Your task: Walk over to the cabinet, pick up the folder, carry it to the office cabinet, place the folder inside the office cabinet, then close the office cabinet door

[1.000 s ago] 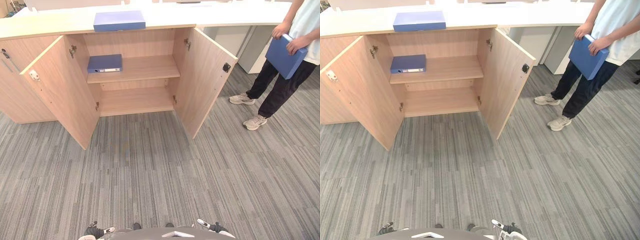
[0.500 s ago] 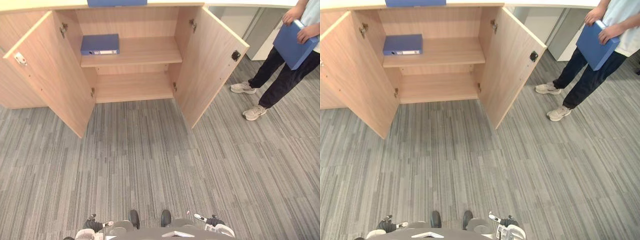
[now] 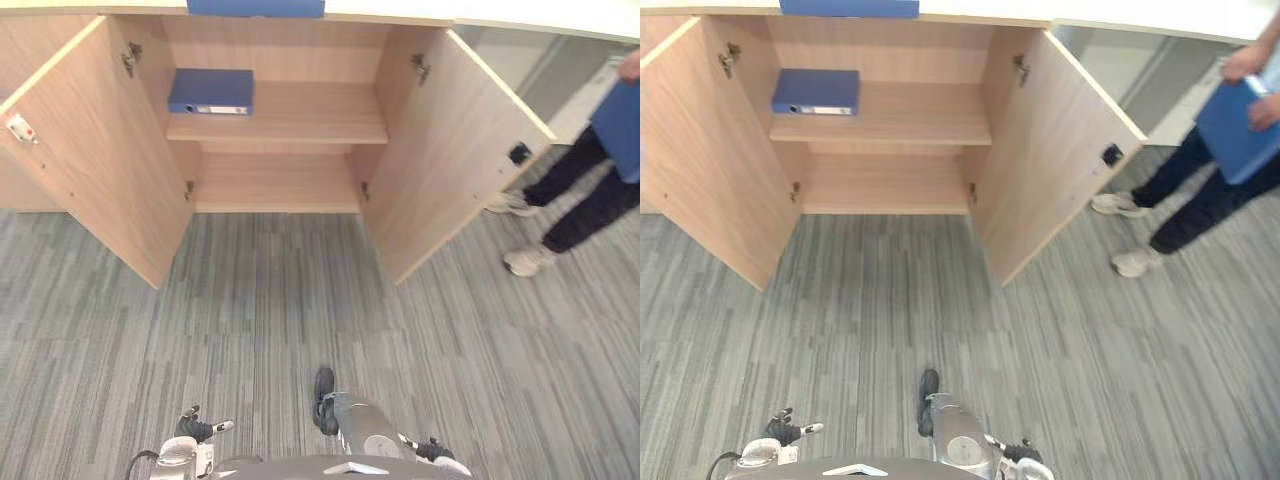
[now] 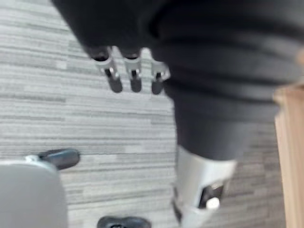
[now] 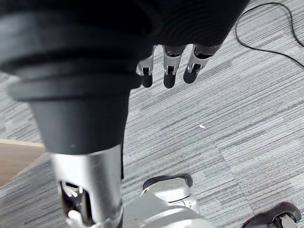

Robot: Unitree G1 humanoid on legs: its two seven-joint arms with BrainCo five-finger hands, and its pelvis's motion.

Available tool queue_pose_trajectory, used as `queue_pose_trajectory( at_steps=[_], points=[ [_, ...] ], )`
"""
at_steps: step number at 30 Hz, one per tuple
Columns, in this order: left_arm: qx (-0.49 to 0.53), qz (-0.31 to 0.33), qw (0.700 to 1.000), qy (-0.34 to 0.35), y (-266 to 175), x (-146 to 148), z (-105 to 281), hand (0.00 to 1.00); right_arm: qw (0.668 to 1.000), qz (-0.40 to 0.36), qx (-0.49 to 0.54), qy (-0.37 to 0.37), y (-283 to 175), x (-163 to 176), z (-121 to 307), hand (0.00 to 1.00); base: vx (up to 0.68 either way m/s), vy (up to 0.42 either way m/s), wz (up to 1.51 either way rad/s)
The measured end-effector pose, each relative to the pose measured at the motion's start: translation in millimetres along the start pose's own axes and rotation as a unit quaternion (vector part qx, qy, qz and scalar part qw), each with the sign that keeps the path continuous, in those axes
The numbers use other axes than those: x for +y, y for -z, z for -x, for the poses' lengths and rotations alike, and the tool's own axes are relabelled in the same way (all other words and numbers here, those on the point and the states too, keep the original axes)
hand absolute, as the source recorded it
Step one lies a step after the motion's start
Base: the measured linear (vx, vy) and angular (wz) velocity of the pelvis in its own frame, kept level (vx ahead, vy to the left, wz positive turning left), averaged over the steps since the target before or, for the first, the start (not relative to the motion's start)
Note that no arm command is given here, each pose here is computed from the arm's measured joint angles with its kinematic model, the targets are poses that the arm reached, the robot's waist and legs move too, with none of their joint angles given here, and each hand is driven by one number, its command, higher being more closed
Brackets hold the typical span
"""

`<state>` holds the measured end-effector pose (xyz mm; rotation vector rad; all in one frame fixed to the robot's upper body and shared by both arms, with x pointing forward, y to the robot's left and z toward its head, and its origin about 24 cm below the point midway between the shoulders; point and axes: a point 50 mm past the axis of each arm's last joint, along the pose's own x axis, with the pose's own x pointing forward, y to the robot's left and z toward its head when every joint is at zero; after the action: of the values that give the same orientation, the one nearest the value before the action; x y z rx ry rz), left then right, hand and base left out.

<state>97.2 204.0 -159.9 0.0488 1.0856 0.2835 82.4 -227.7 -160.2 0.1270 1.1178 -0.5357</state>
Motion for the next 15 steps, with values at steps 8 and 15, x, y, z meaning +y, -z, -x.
queue_pose_trajectory(
  at_steps=[8, 15],
  points=[
    [-0.042, 0.096, 0.995, -0.001, -24.0, -13.8, 0.2, 0.00, 0.999, -0.024, -0.037, -0.008, -16.9, 6.1, 1.0, 0.00, 0.37, -0.158, -0.12],
    [-0.055, 0.091, 0.994, 0.003, -31.0, -16.0, -0.4, 0.00, 0.999, -0.036, -0.031, 0.003, -15.0, 6.6, 0.9, 0.00, 0.29, 0.177, -0.24]
  ],
)
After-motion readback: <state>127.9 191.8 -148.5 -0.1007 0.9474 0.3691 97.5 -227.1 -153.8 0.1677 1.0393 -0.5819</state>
